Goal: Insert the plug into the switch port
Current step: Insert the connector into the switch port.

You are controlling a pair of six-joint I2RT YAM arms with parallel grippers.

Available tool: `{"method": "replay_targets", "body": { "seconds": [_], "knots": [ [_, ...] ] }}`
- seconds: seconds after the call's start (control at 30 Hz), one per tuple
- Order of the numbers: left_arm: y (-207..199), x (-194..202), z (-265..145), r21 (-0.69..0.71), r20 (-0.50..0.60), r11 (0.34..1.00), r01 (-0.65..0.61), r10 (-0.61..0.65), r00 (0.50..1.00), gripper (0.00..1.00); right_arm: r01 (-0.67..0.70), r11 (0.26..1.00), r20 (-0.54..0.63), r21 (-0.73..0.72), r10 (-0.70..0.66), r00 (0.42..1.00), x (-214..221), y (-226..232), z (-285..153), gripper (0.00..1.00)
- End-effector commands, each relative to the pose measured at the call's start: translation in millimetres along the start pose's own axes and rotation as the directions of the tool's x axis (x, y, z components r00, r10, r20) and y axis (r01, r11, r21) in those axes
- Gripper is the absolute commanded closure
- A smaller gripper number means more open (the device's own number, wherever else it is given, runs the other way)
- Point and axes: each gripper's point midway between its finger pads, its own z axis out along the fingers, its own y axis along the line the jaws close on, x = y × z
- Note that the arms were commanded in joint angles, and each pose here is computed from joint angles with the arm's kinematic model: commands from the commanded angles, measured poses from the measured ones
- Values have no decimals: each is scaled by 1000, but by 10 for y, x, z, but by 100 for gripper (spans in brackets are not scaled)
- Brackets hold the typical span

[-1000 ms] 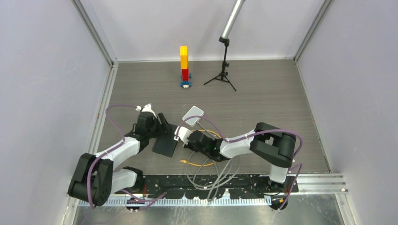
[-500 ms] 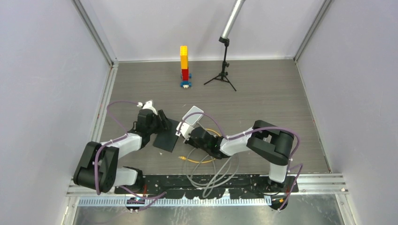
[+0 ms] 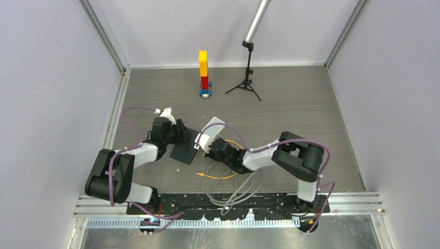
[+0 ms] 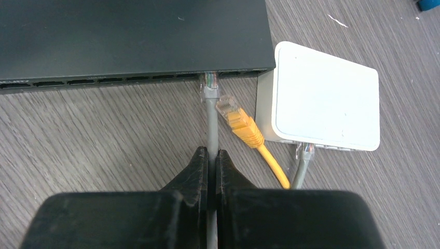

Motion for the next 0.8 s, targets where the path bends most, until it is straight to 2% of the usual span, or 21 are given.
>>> {"method": "replay_targets", "body": {
  "seconds": [0.0,0.2,0.5,0.77],
  "knots": [
    [-685,591,-301,330,-270,941,73,20,963,48,-1,993,33,-117,5,999,-52,267,-43,99],
    [-690,548,-469,314,-246,946,80,-1,969,48,-15,994,43,-108,19,999,-150,291,-191,100],
    [-545,386,-723,214,-123,974,71,-45,991,45,8,988,96,-155,7,995,-455,374,-305,100],
    [-537,492,-655,207,-190,974,92,-53,980,45,16,988,113,-154,2,994,-548,400,-421,100]
  ]
}}
